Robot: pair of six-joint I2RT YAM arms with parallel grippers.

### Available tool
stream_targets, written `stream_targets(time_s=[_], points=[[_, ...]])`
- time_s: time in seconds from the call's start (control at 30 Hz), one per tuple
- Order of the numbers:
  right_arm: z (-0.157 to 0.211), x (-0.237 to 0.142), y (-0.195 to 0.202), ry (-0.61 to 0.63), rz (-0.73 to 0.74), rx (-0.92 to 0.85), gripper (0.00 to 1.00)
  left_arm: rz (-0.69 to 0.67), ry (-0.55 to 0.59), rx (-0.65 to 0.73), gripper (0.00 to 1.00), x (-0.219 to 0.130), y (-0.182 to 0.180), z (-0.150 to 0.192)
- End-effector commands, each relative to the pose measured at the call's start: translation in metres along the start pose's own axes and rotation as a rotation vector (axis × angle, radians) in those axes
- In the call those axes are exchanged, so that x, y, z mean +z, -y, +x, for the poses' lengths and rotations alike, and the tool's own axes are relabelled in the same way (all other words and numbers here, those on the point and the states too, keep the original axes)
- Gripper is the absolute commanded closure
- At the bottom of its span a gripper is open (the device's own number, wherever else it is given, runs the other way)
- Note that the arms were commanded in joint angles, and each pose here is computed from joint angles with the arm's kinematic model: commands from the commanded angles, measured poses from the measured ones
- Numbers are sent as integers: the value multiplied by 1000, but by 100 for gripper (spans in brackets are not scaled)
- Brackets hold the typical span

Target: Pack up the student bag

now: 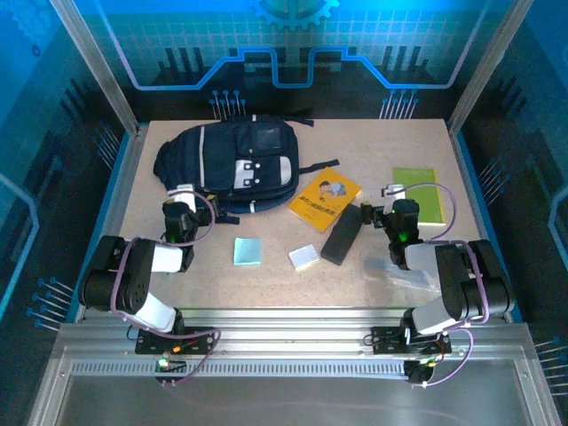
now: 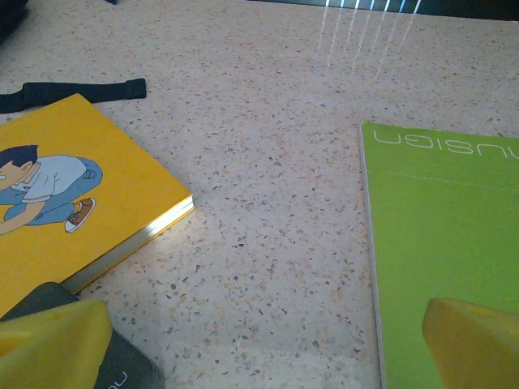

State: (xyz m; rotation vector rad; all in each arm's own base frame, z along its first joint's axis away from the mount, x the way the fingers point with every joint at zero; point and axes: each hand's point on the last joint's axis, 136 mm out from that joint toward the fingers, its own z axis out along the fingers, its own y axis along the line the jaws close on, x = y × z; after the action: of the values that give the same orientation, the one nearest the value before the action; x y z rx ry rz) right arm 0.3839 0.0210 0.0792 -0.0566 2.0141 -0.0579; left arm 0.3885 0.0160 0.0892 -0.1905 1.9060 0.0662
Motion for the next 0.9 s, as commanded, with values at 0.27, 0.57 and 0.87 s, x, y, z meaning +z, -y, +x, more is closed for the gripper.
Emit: stream_targets(time_s=[0.27,0.57,0.87], points=[[-19,4,9,56,30,-4,0,21,26,8,1,4,6,-9],[-20,4,9,57,27,-1,0,26,25,3,1,4,6,-10],[-47,-3,11,-11,89,-43,0,-31,16,-2,1,0,-2,-24]])
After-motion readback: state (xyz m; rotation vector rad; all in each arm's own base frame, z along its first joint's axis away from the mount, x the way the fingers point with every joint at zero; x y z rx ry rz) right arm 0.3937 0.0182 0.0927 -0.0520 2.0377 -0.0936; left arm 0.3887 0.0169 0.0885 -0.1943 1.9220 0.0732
